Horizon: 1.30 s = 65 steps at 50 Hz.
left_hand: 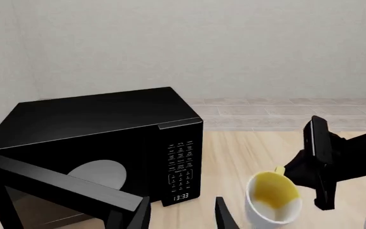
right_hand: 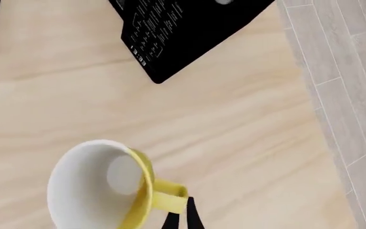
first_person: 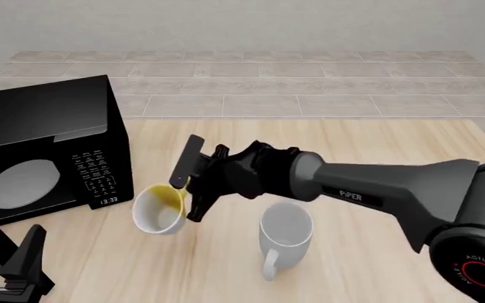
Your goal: Put the yellow and white mug to the front of the white mug.
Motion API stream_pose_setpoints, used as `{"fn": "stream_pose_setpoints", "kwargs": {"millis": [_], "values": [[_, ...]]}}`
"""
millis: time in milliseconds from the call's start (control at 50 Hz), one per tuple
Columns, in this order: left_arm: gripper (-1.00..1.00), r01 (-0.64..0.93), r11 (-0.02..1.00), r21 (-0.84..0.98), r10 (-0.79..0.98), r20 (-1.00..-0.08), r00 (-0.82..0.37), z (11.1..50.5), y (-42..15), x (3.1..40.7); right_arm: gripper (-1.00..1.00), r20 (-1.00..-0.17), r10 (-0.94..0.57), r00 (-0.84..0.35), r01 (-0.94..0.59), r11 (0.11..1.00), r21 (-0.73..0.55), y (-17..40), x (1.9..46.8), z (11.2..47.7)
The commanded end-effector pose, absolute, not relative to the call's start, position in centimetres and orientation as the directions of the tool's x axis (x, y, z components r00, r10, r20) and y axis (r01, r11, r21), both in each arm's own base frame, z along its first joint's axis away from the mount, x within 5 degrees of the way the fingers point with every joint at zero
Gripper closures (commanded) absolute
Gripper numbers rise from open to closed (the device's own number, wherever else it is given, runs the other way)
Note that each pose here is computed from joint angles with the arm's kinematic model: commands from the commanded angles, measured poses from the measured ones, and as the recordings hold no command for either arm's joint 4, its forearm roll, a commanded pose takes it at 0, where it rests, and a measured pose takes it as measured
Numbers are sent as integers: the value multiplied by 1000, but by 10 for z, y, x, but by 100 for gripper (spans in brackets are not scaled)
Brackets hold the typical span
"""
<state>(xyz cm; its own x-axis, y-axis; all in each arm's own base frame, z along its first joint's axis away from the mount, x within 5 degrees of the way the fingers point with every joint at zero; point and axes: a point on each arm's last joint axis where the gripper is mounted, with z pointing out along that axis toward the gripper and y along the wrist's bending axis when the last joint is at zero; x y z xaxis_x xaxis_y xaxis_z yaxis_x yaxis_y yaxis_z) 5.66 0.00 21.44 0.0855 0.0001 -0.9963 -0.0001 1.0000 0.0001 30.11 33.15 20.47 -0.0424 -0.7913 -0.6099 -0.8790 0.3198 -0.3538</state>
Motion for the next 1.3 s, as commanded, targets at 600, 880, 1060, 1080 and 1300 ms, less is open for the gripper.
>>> {"fn": "stream_pose_setpoints", "kwargs": {"millis": [600,880,1060,1080,1300], "values": [[-100,0,1000,0,0,-996,86,214,0,57,100,-688,-677,-260,-740,598,-309,240,347,236],[-100,0,1000,0,0,-996,86,214,0,57,100,-707,-621,-338,-672,685,-281,203,352,232],[-100,0,1000,0,0,-996,86,214,0,57,100,-718,-580,-384,-624,736,-261,181,353,227],[-100,0,1000,0,0,-996,86,214,0,57,100,-719,-576,-389,-620,741,-259,179,354,225],[-100,0,1000,0,0,-996,86,214,0,57,100,-723,-530,-444,-565,792,-234,156,358,211]]}}
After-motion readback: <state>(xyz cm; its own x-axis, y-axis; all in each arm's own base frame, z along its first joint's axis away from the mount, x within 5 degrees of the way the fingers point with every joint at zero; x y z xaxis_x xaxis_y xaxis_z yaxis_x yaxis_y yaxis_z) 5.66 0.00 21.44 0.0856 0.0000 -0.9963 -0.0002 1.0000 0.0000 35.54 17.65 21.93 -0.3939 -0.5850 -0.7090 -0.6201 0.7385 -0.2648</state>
